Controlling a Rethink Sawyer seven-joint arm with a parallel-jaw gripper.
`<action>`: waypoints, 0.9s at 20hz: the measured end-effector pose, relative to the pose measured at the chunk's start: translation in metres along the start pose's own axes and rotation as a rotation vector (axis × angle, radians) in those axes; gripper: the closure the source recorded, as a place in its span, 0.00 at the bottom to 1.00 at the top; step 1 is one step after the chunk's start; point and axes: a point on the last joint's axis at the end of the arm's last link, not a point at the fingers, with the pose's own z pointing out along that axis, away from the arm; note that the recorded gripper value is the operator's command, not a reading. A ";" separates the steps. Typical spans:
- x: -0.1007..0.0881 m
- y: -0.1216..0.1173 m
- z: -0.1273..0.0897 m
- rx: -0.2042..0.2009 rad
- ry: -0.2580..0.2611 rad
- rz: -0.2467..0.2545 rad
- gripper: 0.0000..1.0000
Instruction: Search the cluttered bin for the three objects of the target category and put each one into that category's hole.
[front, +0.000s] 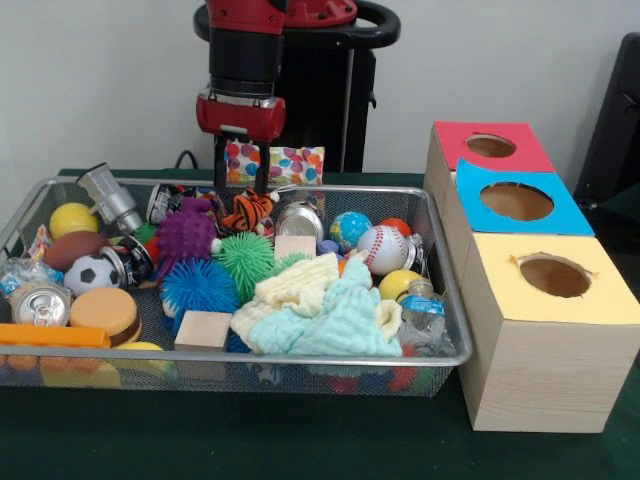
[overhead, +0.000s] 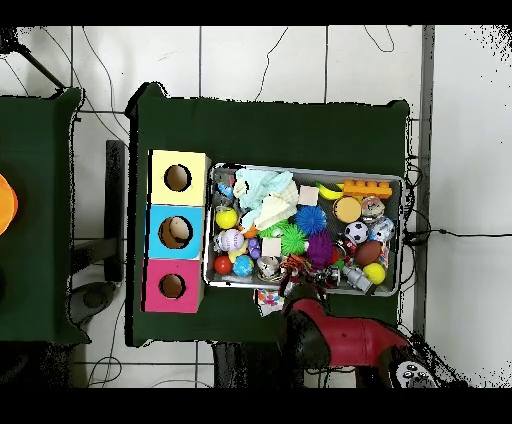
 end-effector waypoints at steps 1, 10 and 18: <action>-0.001 0.000 0.000 -0.001 -0.001 0.002 0.00; -0.015 -0.003 -0.005 -0.010 -0.010 0.018 0.00; -0.020 0.000 -0.007 -0.017 -0.012 0.017 0.00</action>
